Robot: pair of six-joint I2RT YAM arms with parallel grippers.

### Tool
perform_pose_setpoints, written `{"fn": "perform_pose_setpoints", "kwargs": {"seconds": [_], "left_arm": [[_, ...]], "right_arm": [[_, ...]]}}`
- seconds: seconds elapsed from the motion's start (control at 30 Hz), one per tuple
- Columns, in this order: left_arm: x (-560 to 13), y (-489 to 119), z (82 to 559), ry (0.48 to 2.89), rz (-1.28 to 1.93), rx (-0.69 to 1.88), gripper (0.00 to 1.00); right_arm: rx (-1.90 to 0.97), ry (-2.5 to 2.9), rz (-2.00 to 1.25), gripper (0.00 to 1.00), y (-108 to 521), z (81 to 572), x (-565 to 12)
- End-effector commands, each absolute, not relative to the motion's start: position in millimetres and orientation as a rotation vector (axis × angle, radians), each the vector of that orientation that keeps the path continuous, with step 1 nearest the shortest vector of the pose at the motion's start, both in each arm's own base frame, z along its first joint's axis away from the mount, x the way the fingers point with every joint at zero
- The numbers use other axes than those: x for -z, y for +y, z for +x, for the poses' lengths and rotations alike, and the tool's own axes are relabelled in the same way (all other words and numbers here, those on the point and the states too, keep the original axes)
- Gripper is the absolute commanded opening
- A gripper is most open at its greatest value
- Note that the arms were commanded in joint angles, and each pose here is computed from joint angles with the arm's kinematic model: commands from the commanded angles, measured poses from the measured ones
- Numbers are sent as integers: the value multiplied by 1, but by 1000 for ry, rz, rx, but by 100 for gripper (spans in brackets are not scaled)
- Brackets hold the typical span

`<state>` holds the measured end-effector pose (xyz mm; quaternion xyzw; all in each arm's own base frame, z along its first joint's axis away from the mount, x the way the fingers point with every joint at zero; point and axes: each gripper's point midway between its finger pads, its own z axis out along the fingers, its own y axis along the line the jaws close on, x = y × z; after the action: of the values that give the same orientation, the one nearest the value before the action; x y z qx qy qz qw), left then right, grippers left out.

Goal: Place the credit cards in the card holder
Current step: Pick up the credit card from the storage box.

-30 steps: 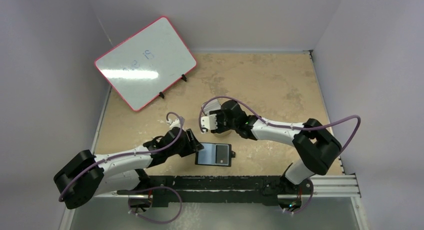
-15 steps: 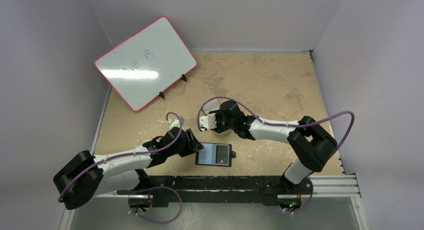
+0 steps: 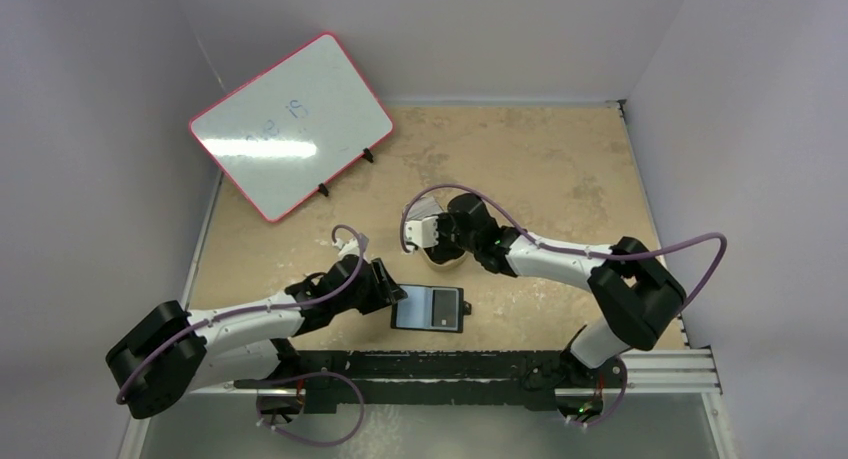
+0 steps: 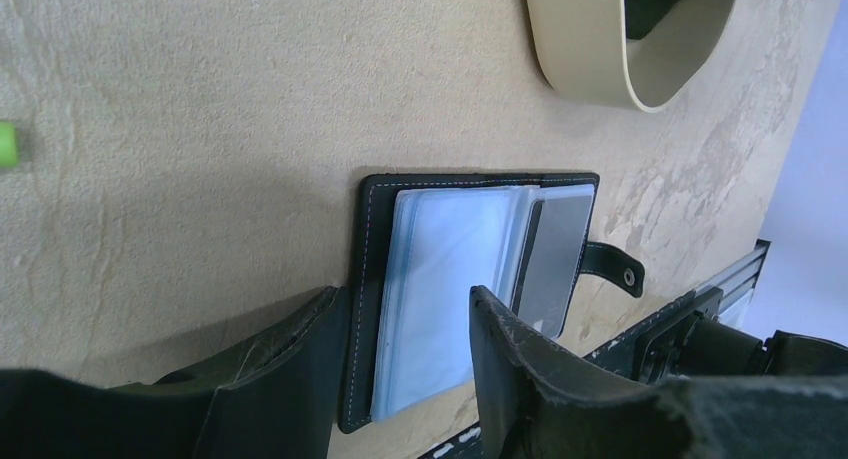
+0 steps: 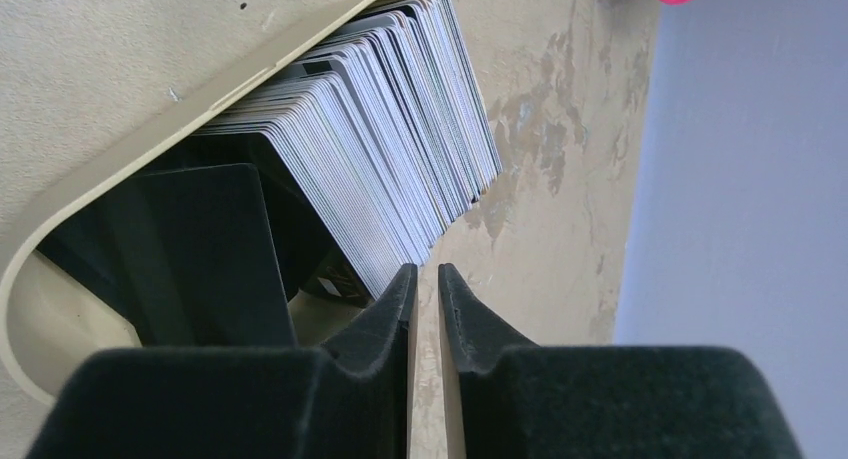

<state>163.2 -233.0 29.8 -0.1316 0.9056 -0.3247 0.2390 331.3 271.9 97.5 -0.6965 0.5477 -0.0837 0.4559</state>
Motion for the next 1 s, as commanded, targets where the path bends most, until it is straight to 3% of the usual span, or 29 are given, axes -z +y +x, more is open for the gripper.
{"fn": "perform_pose_setpoints", "kwargs": {"seconds": [0.0, 0.27, 0.97], "left_arm": [[-41, -238, 168, 2434, -386, 950, 46], [-41, -237, 168, 2430, -389, 951, 46], [-46, -232, 167, 2414, -388, 944, 46]], "right_arm": [[190, 1305, -1654, 13, 279, 337, -130], [-1, 1399, -1730, 35, 287, 316, -110], [44, 1345, -1843, 47, 296, 339, -79]]}}
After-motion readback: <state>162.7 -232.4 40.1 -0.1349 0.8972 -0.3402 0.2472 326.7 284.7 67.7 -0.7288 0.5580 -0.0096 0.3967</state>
